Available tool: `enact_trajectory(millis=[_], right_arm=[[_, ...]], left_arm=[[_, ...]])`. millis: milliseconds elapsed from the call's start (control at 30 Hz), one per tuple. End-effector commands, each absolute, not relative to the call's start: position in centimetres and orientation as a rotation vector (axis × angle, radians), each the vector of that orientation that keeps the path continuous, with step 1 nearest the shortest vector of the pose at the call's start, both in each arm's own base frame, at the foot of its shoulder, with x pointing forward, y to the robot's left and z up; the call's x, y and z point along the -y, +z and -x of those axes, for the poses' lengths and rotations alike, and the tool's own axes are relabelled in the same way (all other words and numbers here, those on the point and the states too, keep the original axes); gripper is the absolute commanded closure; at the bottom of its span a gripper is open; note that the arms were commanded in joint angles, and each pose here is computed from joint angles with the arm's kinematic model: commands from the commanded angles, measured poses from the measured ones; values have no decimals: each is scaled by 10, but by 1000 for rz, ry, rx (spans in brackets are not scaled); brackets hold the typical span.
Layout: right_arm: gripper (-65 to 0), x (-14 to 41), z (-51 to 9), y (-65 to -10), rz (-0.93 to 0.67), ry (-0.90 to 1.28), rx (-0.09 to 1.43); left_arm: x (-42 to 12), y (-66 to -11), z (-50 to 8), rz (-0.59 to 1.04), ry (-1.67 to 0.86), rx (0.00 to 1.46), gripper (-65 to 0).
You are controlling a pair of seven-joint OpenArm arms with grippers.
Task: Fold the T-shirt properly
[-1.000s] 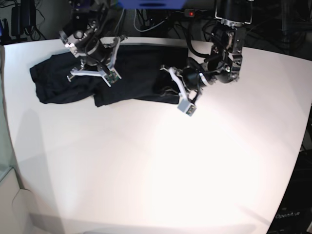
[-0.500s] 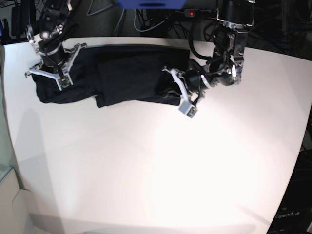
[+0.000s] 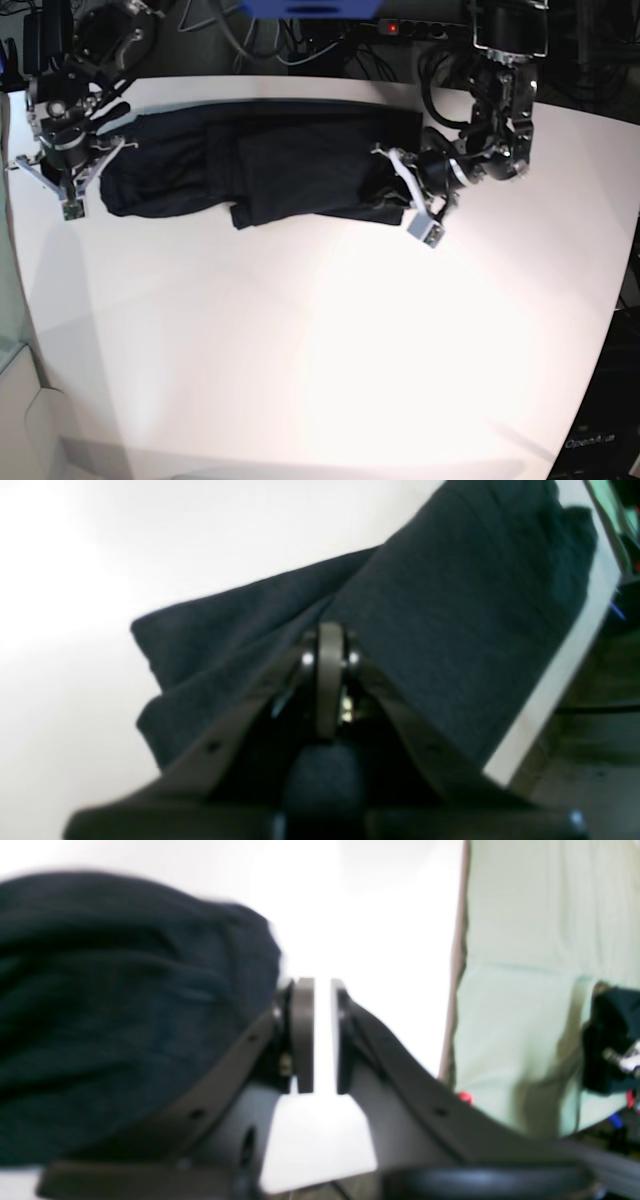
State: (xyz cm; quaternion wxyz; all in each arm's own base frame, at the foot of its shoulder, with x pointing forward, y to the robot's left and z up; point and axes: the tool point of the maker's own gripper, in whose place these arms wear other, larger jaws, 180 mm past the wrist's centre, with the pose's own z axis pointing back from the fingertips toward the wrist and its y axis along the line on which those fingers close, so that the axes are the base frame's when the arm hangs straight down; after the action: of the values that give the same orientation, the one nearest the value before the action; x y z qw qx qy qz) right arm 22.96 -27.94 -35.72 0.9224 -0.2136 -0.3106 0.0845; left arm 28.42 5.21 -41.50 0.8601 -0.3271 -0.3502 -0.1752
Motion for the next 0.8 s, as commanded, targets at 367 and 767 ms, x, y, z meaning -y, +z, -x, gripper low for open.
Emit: enact_trajectory(millis=[367,767], right_arm=[[-218,265,-229,-364,414,183,560],[-266,255,-234,-365,403,207,531]], left_arm=[[-49,-397,-302,686,-387,789,0],[-50,-397,-302,685,-385,790,0]])
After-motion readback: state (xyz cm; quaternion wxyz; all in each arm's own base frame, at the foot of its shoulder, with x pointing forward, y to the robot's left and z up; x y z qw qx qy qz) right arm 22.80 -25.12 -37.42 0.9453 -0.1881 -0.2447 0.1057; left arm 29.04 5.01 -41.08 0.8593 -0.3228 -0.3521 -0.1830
